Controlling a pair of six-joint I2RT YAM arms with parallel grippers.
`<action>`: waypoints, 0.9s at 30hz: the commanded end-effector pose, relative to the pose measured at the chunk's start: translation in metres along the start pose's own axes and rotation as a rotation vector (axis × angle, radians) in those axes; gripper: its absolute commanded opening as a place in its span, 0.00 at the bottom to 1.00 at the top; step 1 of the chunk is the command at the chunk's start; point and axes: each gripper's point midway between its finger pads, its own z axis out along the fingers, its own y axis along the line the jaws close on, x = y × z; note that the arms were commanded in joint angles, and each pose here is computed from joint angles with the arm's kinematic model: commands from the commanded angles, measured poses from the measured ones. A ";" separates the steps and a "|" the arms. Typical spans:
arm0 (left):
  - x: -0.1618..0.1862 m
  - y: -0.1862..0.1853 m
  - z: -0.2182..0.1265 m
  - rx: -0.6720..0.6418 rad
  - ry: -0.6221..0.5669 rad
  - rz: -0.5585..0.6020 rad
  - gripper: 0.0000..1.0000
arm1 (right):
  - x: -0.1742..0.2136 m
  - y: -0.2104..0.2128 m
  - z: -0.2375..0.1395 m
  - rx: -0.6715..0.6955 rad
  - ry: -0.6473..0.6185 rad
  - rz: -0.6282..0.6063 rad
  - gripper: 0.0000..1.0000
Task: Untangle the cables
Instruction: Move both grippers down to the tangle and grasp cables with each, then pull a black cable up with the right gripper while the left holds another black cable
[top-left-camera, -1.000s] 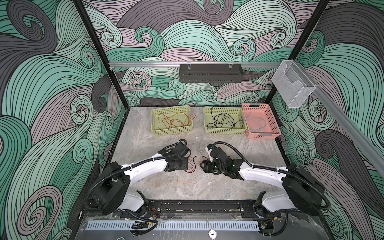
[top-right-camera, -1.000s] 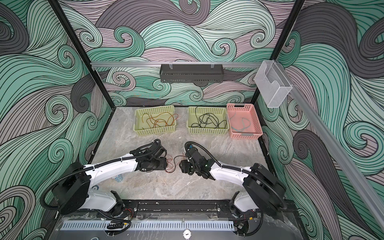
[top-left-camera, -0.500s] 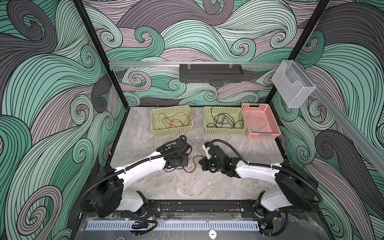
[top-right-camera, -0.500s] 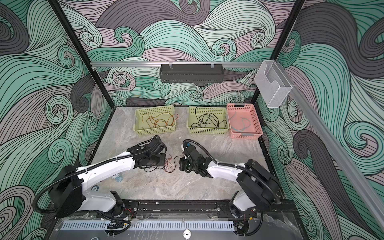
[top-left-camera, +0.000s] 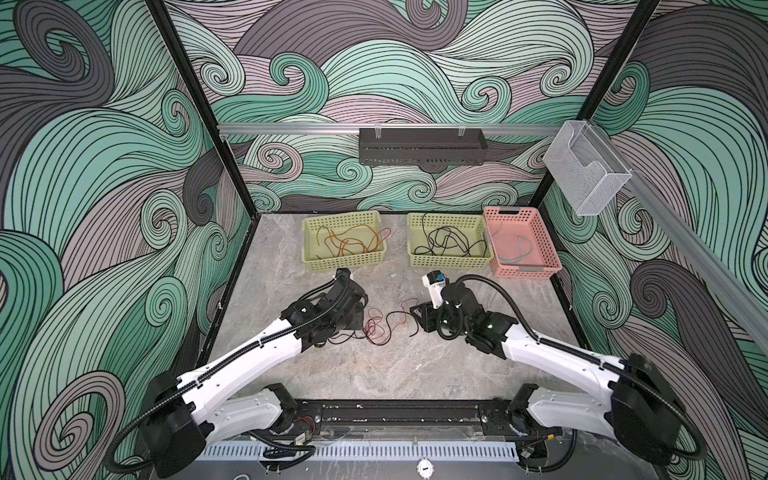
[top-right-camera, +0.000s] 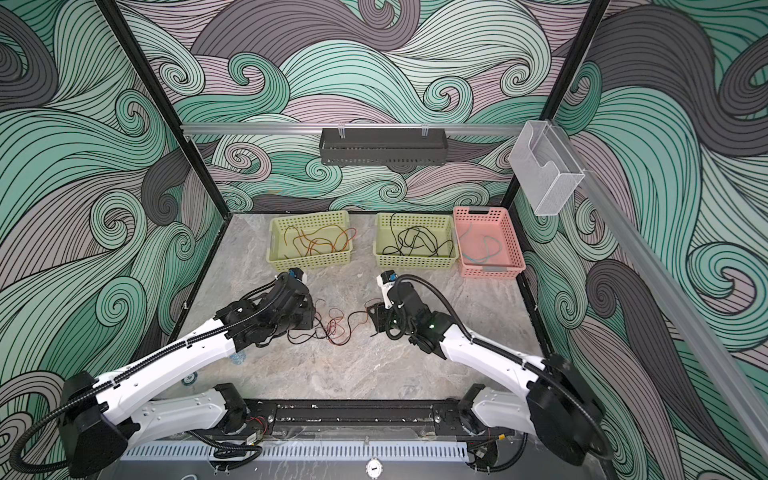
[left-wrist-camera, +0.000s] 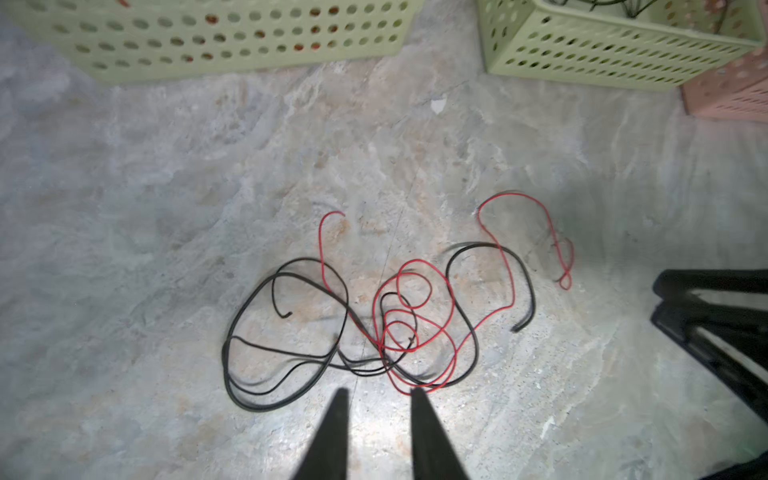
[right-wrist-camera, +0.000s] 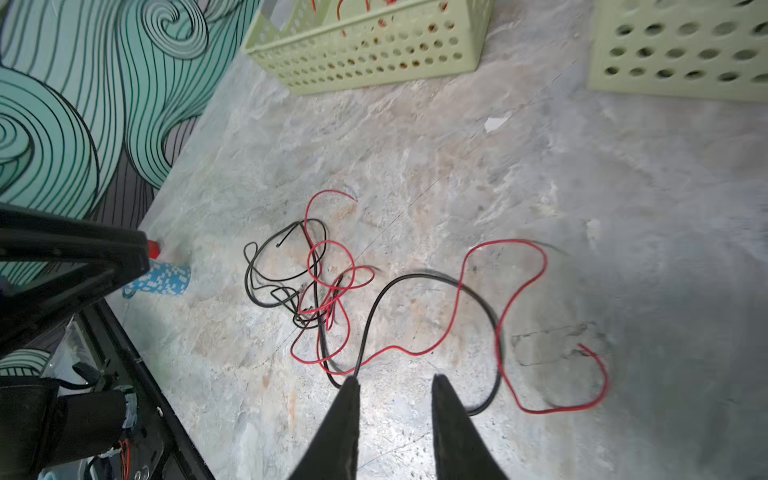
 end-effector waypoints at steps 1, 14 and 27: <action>0.011 0.007 0.015 -0.051 0.050 -0.026 0.46 | 0.015 0.030 0.023 -0.060 0.085 -0.041 0.37; 0.040 0.004 0.049 -0.051 0.156 -0.036 0.61 | 0.066 0.016 0.093 -0.002 0.271 -0.019 0.34; 0.052 -0.008 0.080 -0.046 0.223 0.007 0.67 | 0.031 0.031 0.049 -0.026 0.169 -0.063 0.00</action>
